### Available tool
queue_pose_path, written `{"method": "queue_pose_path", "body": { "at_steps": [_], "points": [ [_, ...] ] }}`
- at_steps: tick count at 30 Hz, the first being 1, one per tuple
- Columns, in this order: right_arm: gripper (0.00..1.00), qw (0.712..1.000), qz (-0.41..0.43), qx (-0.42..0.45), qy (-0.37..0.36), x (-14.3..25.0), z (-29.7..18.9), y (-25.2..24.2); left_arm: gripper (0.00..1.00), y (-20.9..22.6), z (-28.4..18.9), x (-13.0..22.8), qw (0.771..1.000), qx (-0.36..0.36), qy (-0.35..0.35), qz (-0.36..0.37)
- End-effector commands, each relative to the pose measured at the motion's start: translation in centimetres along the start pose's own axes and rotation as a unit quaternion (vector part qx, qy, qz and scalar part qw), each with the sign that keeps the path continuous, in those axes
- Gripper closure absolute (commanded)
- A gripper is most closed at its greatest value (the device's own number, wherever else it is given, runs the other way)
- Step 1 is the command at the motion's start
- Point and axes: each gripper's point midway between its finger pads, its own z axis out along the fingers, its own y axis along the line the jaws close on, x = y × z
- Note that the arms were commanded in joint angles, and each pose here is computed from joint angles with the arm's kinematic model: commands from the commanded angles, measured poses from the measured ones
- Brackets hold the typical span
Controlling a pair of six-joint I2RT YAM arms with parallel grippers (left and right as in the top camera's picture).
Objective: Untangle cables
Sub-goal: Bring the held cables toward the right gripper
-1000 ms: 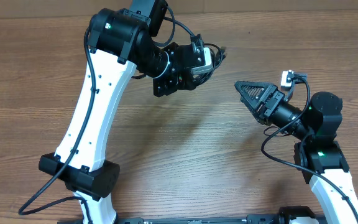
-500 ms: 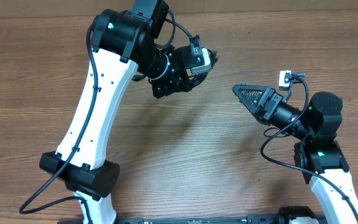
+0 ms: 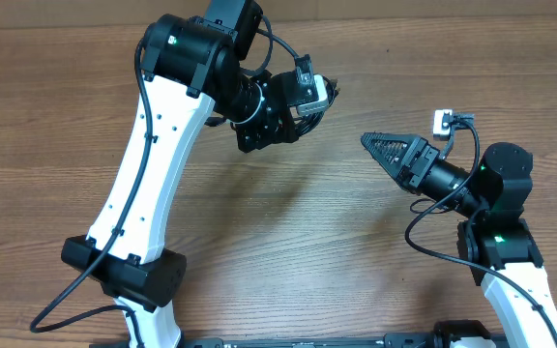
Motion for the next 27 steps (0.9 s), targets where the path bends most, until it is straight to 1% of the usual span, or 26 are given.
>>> {"method": "queue_pose_path", "body": {
  "at_steps": [1, 12, 19, 27],
  "points": [
    [0.0, 1.0, -0.019, -0.012, -0.001, -0.4, -0.2, 1.2, 0.96, -0.1, 0.2, 0.0, 1.0, 0.006, -0.001, -0.012],
    [0.0, 1.0, -0.019, -0.012, -0.001, -0.4, -0.2, 1.2, 0.96, -0.6, 0.8, -0.4, 1.0, 0.012, 0.003, -0.005],
    [0.0, 1.0, -0.019, -0.016, 0.004, -0.2, -0.2, 1.3, 0.96, -0.9, 1.6, -0.1, 0.999, -0.007, 0.043, 0.009],
    [0.0, 1.0, -0.019, -0.017, 0.005, -0.2, -0.2, 1.4, 0.96, -1.1, 1.9, -0.1, 0.999, -0.002, 0.045, 0.011]
  ]
}}
